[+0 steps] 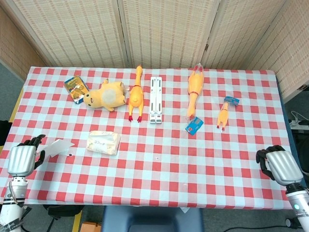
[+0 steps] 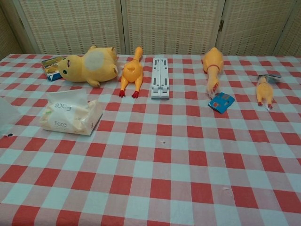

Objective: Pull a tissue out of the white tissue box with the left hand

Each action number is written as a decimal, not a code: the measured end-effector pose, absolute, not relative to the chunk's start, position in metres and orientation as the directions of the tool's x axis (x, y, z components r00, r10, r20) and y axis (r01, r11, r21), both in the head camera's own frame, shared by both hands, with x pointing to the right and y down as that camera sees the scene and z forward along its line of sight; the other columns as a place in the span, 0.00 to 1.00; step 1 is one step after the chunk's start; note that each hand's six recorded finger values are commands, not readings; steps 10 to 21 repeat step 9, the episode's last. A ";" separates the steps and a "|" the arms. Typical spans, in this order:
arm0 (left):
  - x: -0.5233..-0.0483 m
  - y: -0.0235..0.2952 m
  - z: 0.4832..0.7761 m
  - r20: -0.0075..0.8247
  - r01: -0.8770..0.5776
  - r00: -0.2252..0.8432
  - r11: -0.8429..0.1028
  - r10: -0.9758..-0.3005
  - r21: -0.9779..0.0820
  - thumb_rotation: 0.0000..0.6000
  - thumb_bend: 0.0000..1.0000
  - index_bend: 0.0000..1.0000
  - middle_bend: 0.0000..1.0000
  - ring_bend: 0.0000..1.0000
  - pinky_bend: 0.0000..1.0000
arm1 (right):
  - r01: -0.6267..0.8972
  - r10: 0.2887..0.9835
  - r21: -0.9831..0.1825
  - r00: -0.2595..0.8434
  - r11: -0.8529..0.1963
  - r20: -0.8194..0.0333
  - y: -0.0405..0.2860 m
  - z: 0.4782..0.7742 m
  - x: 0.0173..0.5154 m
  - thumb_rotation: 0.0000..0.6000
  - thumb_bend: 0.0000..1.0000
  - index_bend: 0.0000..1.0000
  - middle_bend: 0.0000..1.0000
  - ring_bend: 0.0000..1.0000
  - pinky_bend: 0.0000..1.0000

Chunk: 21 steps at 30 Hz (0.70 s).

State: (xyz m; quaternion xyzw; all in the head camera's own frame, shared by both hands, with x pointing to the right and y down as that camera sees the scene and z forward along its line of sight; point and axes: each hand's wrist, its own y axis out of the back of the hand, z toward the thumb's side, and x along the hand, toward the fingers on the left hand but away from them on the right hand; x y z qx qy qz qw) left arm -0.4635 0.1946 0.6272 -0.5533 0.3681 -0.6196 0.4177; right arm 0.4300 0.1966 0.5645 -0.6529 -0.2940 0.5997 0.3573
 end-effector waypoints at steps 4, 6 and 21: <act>-0.464 0.200 0.629 0.393 0.101 -0.038 -0.395 -0.919 -0.913 1.00 0.45 0.09 0.17 0.23 0.45 | -0.043 0.815 -0.821 0.106 -0.569 -0.570 0.196 0.564 0.430 1.00 0.73 0.59 0.58 0.40 0.32; -0.466 0.207 0.630 0.406 0.080 -0.038 -0.408 -0.913 -0.909 1.00 0.45 0.09 0.17 0.23 0.44 | -0.042 0.815 -0.821 0.105 -0.569 -0.570 0.196 0.564 0.430 1.00 0.73 0.59 0.58 0.40 0.32; -0.468 0.216 0.630 0.419 0.033 -0.037 -0.420 -0.907 -0.907 1.00 0.45 0.09 0.17 0.23 0.44 | -0.043 0.817 -0.823 0.103 -0.566 -0.567 0.195 0.565 0.430 1.00 0.73 0.59 0.58 0.40 0.32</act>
